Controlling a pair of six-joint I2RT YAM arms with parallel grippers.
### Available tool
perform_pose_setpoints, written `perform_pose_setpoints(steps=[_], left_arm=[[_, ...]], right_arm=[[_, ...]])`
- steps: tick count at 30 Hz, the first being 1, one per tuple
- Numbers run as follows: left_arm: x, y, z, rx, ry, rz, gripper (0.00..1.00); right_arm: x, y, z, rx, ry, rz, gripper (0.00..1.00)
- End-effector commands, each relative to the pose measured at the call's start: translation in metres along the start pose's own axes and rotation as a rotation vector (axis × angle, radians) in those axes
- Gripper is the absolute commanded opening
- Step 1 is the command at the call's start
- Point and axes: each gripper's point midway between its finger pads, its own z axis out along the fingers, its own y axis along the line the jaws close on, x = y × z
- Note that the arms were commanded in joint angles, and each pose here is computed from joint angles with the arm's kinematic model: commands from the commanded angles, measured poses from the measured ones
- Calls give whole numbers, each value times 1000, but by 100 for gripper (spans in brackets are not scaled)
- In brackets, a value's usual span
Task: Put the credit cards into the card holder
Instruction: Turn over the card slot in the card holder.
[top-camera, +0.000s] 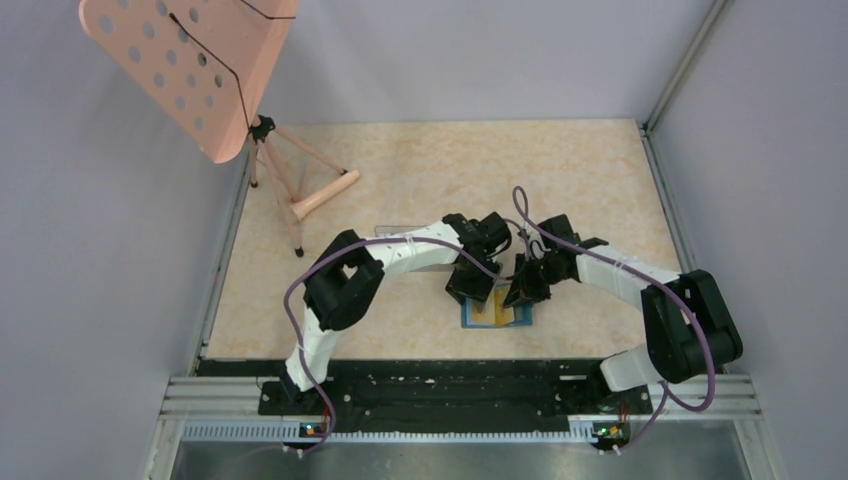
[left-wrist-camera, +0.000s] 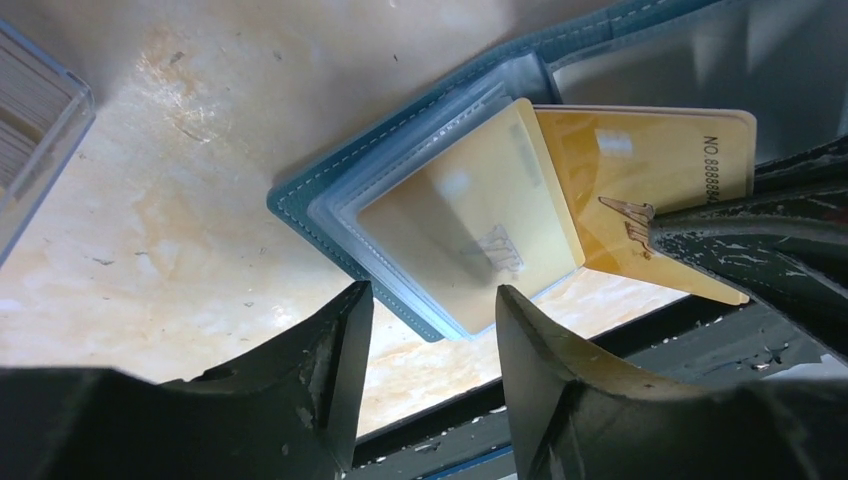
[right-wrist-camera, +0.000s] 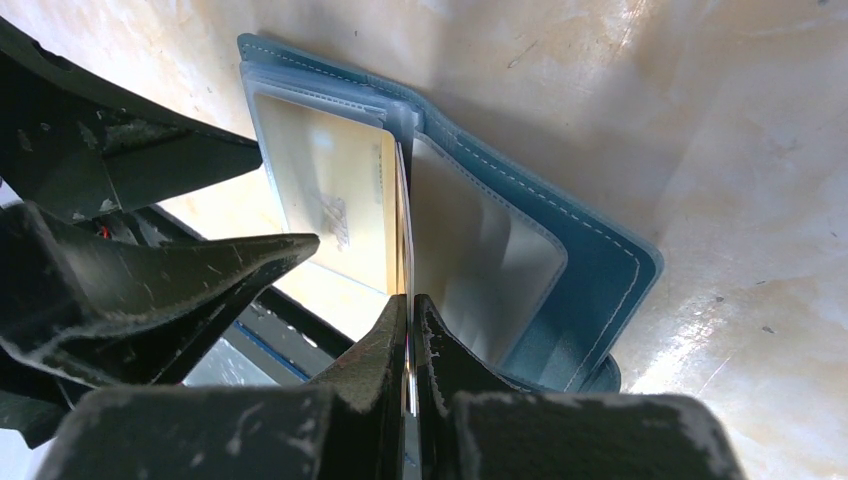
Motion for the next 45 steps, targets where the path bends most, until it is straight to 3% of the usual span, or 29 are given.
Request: perform_pose_setpoints(steps=[1,4,10,18,27,38,45], left_arm=[[-4,-3,-8,-44,-16,48,56],[-5,-6,-10,-43,-19,54,55],[-6,-19,-9,31,-39,51,45],[2,-15,5,31,-2,42,52],[-2,-26,-1,94,-31,45,26],[-23,-41,-40,151,-181,48,25],[-27,-51,-52,196,-205,48,28]], right_arm=[[2,-13,4,46,2,-15,0],[3,-13,4,46,3,-14,0],[3,-13,5,40,7,-14,0],[6,-13,6,37,15,-10,0],[6,-13,5,34,14,-9,0],[6,-13,6,32,16,-11,0],[5,-12,6,30,15,-15,0]])
